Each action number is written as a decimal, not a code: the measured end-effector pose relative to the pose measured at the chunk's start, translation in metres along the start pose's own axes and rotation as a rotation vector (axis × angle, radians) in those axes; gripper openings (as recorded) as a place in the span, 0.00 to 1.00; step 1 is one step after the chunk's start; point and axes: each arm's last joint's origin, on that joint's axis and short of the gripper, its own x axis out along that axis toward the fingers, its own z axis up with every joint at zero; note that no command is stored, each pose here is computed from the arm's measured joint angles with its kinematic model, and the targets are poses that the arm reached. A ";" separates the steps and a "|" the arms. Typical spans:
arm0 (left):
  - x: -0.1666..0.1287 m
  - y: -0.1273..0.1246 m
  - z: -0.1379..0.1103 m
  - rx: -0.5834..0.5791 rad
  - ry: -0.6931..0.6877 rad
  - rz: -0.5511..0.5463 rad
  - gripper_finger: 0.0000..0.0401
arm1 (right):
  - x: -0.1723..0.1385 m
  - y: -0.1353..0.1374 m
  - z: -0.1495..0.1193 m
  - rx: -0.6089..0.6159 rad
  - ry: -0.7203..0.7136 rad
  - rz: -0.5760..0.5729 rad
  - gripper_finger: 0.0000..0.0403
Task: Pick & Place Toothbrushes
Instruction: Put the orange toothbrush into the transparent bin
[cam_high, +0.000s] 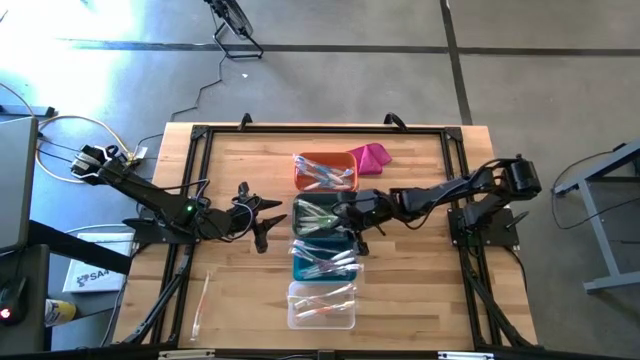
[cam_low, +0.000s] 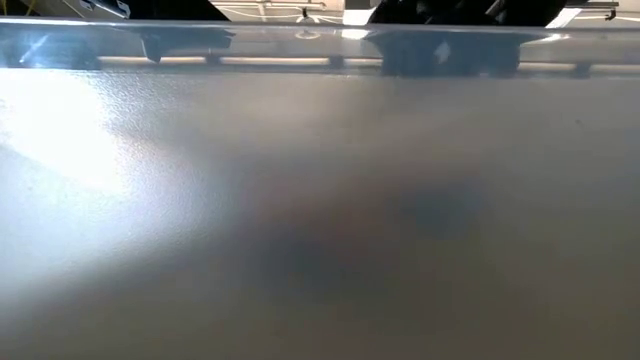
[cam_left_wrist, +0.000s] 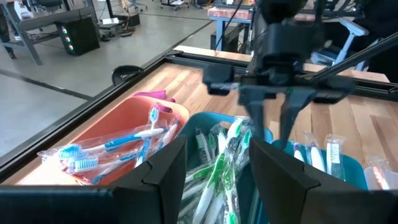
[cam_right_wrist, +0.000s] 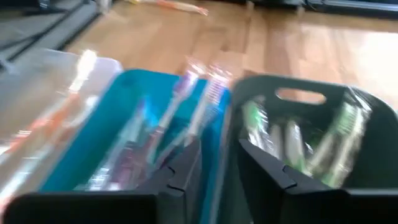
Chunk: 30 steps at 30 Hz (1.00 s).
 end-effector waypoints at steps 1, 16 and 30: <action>0.000 0.000 0.000 0.000 0.000 0.000 0.42 | -0.003 0.001 0.002 0.000 -0.007 0.013 0.22; 0.000 -0.004 -0.001 -0.037 0.038 -0.136 0.42 | -0.009 0.009 0.011 -0.013 -0.051 0.059 0.04; 0.000 -0.005 -0.001 -0.038 0.049 -0.171 0.42 | -0.064 0.017 0.013 -0.005 -0.151 -0.048 0.01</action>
